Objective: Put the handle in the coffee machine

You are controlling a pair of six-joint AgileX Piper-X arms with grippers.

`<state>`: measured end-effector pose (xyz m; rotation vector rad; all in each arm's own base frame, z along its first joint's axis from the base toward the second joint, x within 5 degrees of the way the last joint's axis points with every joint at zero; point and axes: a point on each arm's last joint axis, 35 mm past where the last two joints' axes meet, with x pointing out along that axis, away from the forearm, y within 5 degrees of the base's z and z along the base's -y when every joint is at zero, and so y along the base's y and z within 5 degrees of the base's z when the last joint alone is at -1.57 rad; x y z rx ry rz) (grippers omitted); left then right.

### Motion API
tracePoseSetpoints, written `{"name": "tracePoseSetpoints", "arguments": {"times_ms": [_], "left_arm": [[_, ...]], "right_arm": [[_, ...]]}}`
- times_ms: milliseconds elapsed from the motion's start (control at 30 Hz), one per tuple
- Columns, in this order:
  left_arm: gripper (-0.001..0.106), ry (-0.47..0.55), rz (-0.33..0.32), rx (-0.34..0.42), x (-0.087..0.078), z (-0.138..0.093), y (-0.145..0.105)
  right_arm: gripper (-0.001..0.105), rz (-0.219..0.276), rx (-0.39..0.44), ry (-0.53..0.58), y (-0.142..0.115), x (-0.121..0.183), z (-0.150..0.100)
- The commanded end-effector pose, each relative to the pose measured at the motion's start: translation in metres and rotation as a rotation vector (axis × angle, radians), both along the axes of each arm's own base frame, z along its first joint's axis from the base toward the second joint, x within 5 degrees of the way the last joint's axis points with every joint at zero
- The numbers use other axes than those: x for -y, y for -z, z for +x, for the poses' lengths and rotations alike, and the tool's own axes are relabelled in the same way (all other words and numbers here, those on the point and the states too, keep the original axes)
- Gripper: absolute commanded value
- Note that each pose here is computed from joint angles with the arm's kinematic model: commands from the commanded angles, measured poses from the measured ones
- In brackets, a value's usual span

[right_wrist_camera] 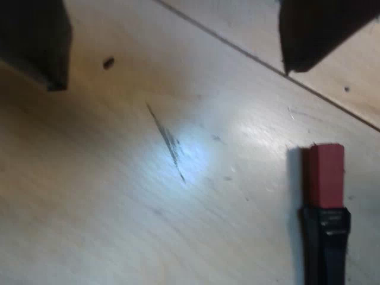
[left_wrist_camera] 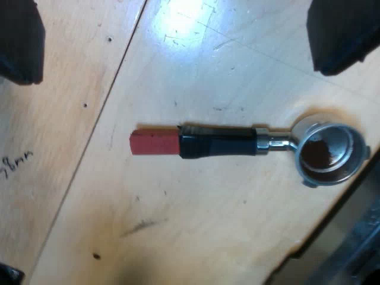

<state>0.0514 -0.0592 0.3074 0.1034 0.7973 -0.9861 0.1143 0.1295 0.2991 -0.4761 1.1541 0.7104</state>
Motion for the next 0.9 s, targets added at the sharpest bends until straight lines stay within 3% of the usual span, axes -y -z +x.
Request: {"name": "tracePoseSetpoints", "arguments": {"times_ms": [33,67,100,300,400,700,800,833,900], "left_arm": [[0.091,0.05,0.028,-0.015,0.007,0.004,0.002],[0.091,0.051,0.038,-0.027,0.009,0.006,0.004],[0.091,0.051,0.044,-0.033,0.01,0.006,0.006],[0.091,0.051,0.072,-0.066,0.013,0.01,0.013],[0.091,0.051,0.123,-0.125,0.02,0.018,0.026],[0.091,0.055,0.112,-0.112,0.022,0.019,0.025],[0.091,0.055,0.112,-0.112,0.022,0.019,0.025],[0.091,0.055,0.112,-0.112,0.022,0.019,0.025],[0.091,0.042,0.115,-0.133,0.021,0.019,0.027]], "right_arm": [[0.06,-0.014,0.032,0.025,0.002,-0.01,0.003],[0.048,-0.005,0.027,0.03,0.007,-0.021,0.005],[0.045,-0.002,0.022,0.038,0.008,-0.024,0.006],[0.0,-0.017,-0.017,0.042,0.026,-0.05,0.007],[0.0,-0.029,-0.04,0.055,0.037,-0.061,0.008],[0.0,-0.022,-0.069,0.118,0.051,-0.077,0.01],[0.0,-0.055,-0.114,0.142,0.067,-0.086,0.014],[0.0,-0.119,-0.147,0.146,0.089,-0.095,0.019],[0.0,-0.134,-0.155,0.146,0.097,-0.099,0.021]]}}
